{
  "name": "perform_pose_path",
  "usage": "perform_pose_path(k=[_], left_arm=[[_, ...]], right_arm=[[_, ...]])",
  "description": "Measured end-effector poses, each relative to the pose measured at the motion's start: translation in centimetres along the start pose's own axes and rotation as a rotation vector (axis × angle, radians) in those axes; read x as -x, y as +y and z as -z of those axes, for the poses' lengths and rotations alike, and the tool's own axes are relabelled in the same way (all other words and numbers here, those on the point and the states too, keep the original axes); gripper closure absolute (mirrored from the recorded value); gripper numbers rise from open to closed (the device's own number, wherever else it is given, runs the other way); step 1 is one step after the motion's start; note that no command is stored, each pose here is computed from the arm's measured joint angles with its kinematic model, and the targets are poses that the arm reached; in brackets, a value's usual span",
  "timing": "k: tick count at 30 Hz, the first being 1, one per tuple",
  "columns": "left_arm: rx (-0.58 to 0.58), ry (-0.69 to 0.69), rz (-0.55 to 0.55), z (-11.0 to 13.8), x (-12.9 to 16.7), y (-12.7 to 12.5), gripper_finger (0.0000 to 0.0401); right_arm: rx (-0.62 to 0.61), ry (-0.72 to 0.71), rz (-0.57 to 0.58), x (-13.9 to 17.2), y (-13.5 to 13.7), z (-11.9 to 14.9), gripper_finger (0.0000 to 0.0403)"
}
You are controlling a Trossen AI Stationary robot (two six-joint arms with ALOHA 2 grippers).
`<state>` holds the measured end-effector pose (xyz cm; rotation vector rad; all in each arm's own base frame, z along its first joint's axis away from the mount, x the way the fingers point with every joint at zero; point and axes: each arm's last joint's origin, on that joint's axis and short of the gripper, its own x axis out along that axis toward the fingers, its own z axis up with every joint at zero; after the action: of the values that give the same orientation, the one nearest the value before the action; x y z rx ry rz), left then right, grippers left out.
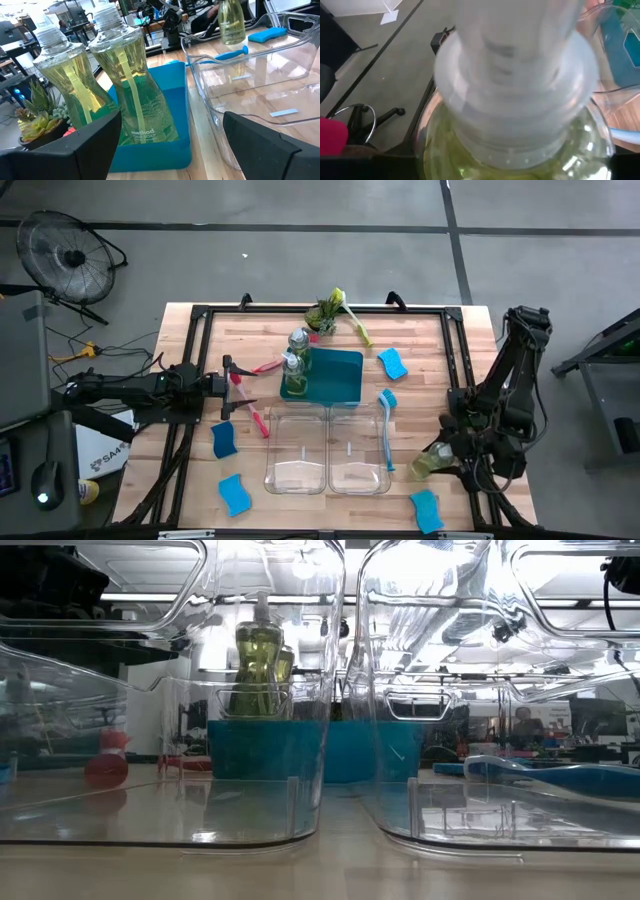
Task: Pick & Place Kitchen Sink Supplies
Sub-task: Put the green dish soap into the blue bin
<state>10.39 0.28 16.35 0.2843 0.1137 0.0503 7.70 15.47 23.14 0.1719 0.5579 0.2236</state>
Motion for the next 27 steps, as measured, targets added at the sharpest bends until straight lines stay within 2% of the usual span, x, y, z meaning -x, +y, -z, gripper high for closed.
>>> perform_pose_path(k=[6,27], left_arm=[[0.0,0.0,0.0,0.0,0.0,0.0,0.0057],[0.0,0.0,0.0,0.0,0.0,0.0,0.0057]], right_arm=[[0.018,-0.015,0.016,0.3,0.0,-1.1,0.0149],[0.052,-0.139,0.099,2.4,0.1,-8.7,0.0149]])
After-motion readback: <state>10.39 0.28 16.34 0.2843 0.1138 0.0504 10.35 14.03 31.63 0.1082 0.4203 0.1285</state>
